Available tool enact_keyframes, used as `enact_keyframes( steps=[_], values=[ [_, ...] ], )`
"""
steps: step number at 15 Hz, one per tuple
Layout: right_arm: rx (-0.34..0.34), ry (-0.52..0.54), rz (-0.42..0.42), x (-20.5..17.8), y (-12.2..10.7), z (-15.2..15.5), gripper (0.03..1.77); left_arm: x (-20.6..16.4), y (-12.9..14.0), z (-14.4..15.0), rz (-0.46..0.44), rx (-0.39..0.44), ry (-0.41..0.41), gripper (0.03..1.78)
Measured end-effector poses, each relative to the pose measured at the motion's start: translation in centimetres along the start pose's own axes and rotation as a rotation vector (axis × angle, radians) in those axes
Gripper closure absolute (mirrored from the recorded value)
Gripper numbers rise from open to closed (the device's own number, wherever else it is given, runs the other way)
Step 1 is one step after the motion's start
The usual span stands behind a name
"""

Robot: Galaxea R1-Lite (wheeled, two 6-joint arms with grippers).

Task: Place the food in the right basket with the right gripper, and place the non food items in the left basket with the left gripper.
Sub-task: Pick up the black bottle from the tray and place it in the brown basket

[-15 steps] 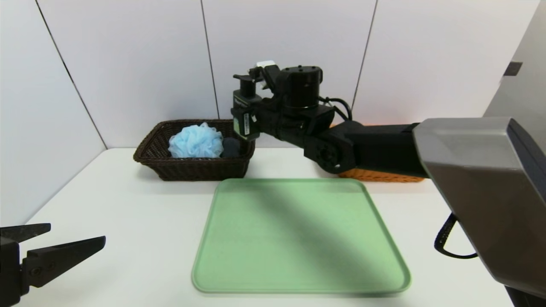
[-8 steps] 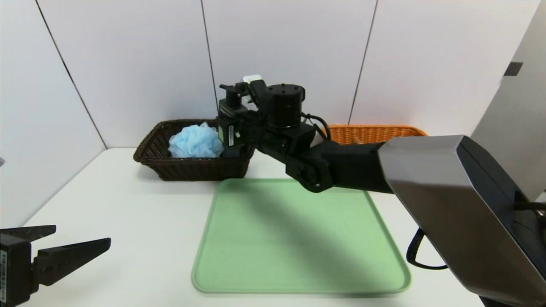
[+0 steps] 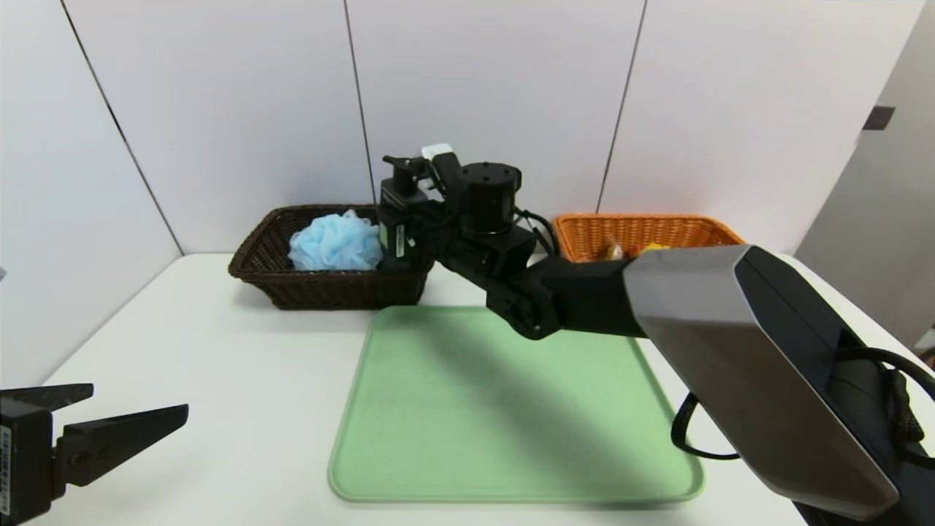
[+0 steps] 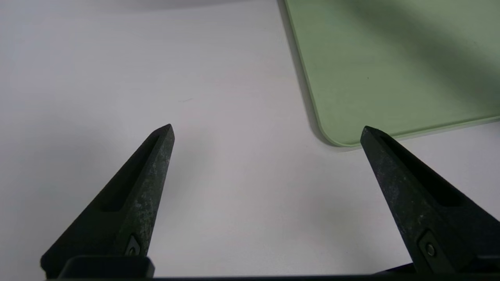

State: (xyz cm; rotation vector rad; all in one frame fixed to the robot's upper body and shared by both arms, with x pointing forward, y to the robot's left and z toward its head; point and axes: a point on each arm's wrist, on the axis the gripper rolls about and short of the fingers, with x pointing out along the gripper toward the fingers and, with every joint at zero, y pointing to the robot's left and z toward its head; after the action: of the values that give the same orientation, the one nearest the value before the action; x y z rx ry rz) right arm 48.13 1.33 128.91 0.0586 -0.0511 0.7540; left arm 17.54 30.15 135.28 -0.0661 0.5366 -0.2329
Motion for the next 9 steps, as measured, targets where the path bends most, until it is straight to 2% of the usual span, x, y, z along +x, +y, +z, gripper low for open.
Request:
enact_keyframes(
  steps=[9],
  values=[
    [0.000,0.018,0.004,0.25,-0.27,-0.94,1.17,0.07,-0.04,-0.01,-0.008,0.014,0.002,0.12]
  ],
)
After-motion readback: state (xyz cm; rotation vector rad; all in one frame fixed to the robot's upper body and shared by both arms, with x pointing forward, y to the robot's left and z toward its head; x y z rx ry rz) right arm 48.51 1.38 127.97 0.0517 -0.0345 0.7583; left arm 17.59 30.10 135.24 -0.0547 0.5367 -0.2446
